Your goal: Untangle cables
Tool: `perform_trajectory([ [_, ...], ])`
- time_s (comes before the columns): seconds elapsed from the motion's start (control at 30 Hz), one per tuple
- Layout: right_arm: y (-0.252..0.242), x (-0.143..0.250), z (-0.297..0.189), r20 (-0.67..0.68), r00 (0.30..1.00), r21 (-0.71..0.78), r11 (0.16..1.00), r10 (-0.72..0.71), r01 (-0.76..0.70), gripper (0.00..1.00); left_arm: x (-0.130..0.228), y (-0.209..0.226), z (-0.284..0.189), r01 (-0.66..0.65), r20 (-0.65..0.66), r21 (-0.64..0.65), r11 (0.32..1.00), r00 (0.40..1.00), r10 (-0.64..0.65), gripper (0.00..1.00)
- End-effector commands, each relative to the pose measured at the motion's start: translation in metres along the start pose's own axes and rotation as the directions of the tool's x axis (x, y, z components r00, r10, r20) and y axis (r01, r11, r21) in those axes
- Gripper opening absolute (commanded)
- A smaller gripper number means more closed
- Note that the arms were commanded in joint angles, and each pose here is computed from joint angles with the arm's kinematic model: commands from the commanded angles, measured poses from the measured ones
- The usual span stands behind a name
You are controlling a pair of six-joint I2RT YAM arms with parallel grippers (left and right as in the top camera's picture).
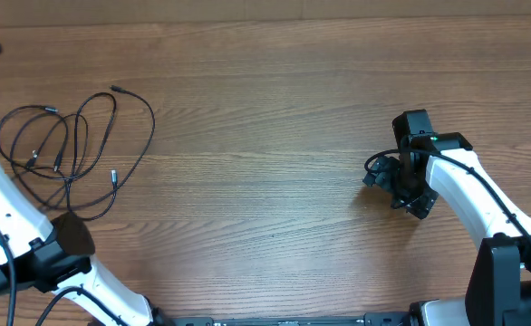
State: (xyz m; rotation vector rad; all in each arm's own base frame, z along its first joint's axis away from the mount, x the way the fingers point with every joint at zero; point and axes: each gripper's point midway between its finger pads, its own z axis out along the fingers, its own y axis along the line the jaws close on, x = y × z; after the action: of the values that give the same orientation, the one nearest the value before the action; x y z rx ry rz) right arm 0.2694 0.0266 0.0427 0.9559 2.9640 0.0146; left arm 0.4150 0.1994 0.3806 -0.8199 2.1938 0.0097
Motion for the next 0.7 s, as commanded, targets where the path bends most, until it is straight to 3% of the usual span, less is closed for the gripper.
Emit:
perform_trajectory([
  [0.0,0.001,-0.001,-0.005,0.013,1.000,-0.014,1.000,0.000,0.000,0.93,0.032,-0.037,0.019,-0.124,-0.105,0.070,0.990,0.986,0.131,0.56],
  [0.13,0.001,-0.001,-0.005,0.012,1.000,-0.013,1.000,0.000,0.000,0.93,0.080,-0.062,0.045,-0.245,-0.250,0.109,0.963,0.931,0.265,0.60],
  [0.27,0.001,0.000,-0.005,0.011,1.000,-0.012,1.000,0.000,0.000,0.93,0.131,-0.065,0.073,-0.305,-0.406,0.085,0.948,0.859,0.313,0.58],
  [0.33,0.001,0.000,-0.005,0.011,1.000,-0.012,1.000,0.000,0.000,0.93,0.155,-0.061,0.084,-0.330,-0.473,0.074,0.941,0.820,0.324,0.54],
  [0.57,0.001,0.000,-0.005,0.011,1.000,-0.012,1.000,0.000,0.000,0.93,0.251,-0.037,0.126,-0.373,-0.682,0.067,0.925,0.660,0.315,0.59],
  [0.67,0.001,0.000,-0.005,0.011,1.000,-0.012,1.000,0.000,0.000,0.93,0.274,-0.026,0.132,-0.374,-0.725,0.056,0.926,0.622,0.295,0.59],
])
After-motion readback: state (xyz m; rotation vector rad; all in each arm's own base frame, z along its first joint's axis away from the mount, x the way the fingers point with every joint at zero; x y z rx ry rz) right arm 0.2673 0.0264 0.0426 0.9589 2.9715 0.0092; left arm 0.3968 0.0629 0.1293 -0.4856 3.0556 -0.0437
